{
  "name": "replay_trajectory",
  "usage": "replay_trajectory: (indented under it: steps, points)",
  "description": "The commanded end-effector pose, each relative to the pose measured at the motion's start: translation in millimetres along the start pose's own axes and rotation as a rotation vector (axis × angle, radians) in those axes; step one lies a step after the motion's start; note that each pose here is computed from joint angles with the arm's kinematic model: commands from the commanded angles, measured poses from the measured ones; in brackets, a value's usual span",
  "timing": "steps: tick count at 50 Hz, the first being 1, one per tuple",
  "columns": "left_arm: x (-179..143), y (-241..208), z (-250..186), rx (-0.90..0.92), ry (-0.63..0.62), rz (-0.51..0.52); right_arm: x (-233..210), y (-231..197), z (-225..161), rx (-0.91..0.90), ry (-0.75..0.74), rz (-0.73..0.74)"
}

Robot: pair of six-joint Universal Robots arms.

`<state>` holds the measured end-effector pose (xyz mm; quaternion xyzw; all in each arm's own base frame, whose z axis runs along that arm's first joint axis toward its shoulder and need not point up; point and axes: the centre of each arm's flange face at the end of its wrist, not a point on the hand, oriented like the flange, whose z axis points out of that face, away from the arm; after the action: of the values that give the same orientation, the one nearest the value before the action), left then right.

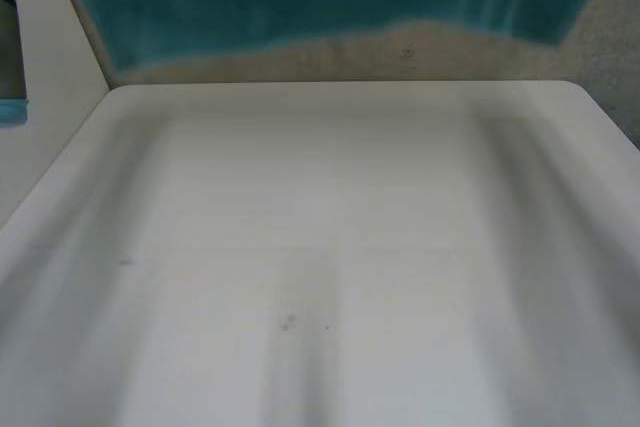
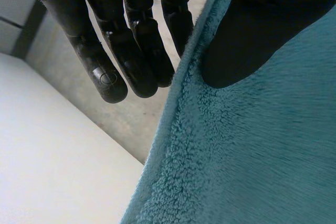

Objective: Fold the laundry

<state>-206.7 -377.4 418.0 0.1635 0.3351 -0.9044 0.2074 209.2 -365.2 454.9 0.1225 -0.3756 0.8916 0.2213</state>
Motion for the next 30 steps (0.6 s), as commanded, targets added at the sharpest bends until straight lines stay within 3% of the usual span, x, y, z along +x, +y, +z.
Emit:
replay_trajectory:
  steps: [1, 14, 22, 30]
  points:
    - [17, 28, -48, -0.165, 0.099, -0.081, -24, 31, -53, -0.135, -0.165, 0.016]
    - [80, 104, -192, -0.573, 0.391, -0.087, -69, 98, -181, -0.442, -0.516, 0.112]
    - [106, 137, -243, -0.722, 0.491, -0.084, -88, 134, -228, -0.623, -0.629, 0.099]
    - [105, 139, -254, -0.748, 0.522, -0.049, -70, 152, -240, -0.762, -0.637, 0.092]
